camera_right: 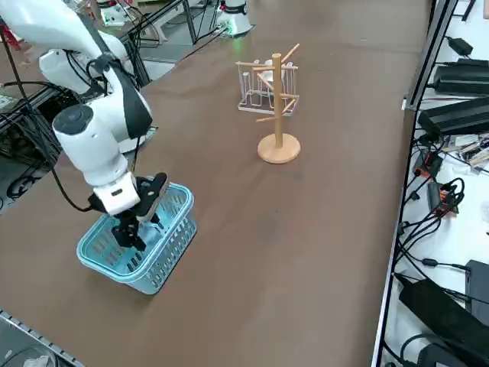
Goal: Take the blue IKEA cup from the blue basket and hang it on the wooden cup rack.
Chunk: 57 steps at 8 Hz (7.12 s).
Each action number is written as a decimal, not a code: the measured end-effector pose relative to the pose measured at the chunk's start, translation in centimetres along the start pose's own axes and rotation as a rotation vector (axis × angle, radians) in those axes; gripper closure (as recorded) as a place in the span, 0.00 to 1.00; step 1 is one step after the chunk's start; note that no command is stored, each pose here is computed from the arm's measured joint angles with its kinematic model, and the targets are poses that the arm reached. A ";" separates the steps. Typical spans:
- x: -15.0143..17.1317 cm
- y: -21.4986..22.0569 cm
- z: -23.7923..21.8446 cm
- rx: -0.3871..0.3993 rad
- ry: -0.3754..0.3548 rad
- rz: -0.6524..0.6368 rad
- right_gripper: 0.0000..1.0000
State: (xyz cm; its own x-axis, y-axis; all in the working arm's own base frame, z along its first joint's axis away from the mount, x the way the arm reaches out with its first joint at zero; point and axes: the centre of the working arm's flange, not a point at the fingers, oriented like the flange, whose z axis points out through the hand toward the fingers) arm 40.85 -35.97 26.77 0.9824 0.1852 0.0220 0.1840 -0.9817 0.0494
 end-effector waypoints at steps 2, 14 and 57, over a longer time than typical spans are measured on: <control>0.1 -0.2 0.4 0.007 -0.004 -0.011 0.00; -0.5 0.1 1.9 0.024 -0.016 -0.027 0.04; 24.3 -18.4 -22.7 0.826 0.365 -0.461 0.20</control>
State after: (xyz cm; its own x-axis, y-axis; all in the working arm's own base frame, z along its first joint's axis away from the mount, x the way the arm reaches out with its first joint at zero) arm 60.68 -12.35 49.10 0.7664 0.4202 0.4858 0.6423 -0.5089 -0.5732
